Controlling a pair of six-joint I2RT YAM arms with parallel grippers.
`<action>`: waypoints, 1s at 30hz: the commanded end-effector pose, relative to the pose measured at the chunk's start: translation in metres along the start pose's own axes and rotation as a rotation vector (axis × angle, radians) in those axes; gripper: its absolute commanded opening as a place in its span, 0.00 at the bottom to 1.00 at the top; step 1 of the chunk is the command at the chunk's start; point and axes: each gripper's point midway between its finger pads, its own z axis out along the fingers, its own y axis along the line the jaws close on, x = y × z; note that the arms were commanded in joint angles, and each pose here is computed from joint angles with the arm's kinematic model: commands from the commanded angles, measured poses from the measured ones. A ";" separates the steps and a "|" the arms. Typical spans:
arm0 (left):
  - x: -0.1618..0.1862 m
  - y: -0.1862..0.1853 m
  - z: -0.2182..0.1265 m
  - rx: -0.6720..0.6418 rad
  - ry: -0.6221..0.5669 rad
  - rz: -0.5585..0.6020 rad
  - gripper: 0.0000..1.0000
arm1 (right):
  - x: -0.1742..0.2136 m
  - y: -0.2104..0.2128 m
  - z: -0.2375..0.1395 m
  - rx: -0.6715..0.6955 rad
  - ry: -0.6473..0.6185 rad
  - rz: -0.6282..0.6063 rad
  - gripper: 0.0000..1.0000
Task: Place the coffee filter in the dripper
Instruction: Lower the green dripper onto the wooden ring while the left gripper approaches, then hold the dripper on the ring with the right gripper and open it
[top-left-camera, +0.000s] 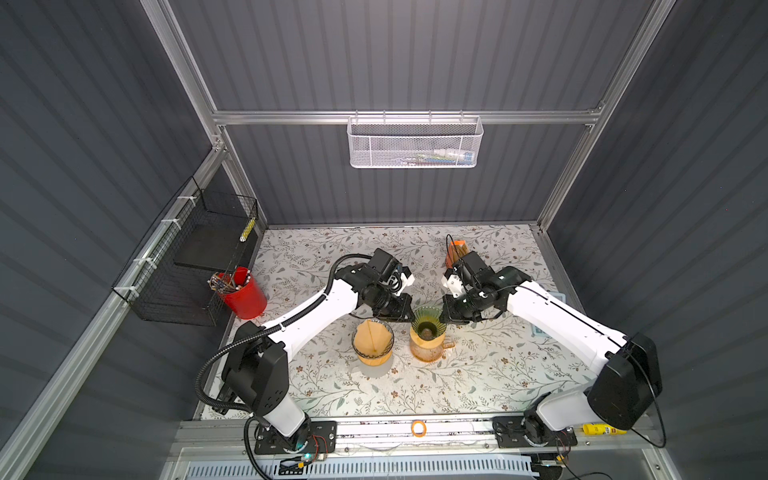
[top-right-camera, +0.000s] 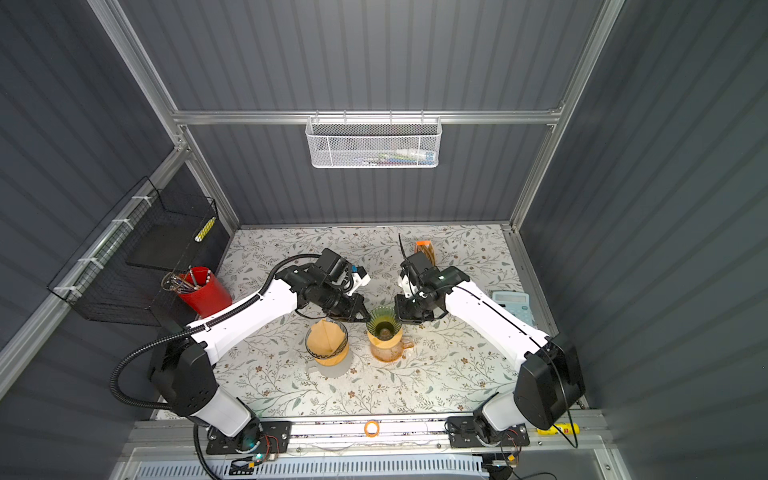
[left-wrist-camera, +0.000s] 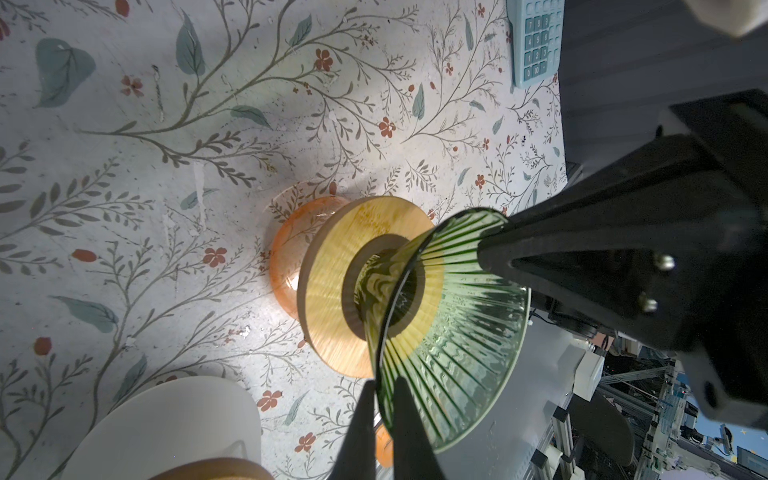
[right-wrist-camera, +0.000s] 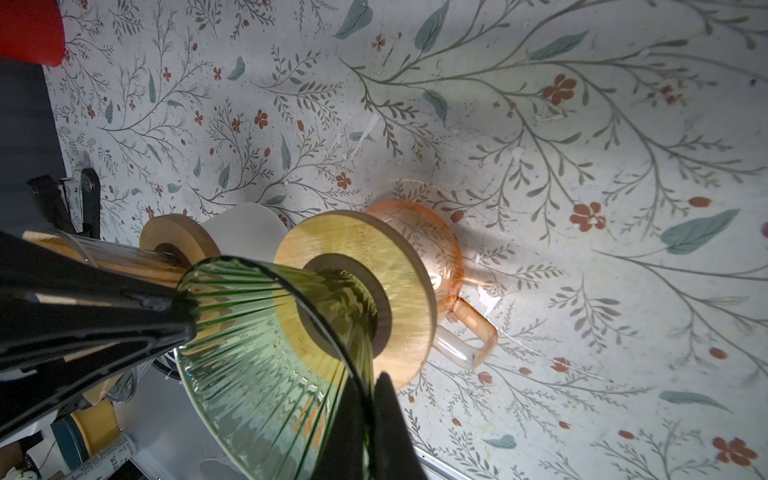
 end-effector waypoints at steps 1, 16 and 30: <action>0.013 0.003 0.008 0.000 0.054 0.006 0.10 | 0.009 -0.012 0.010 0.052 0.033 0.015 0.00; 0.023 0.005 0.017 -0.007 0.086 0.001 0.09 | 0.010 -0.020 0.013 0.081 0.034 0.021 0.00; 0.029 0.009 0.026 -0.020 0.111 -0.001 0.07 | 0.016 -0.027 0.023 0.101 0.061 0.032 0.00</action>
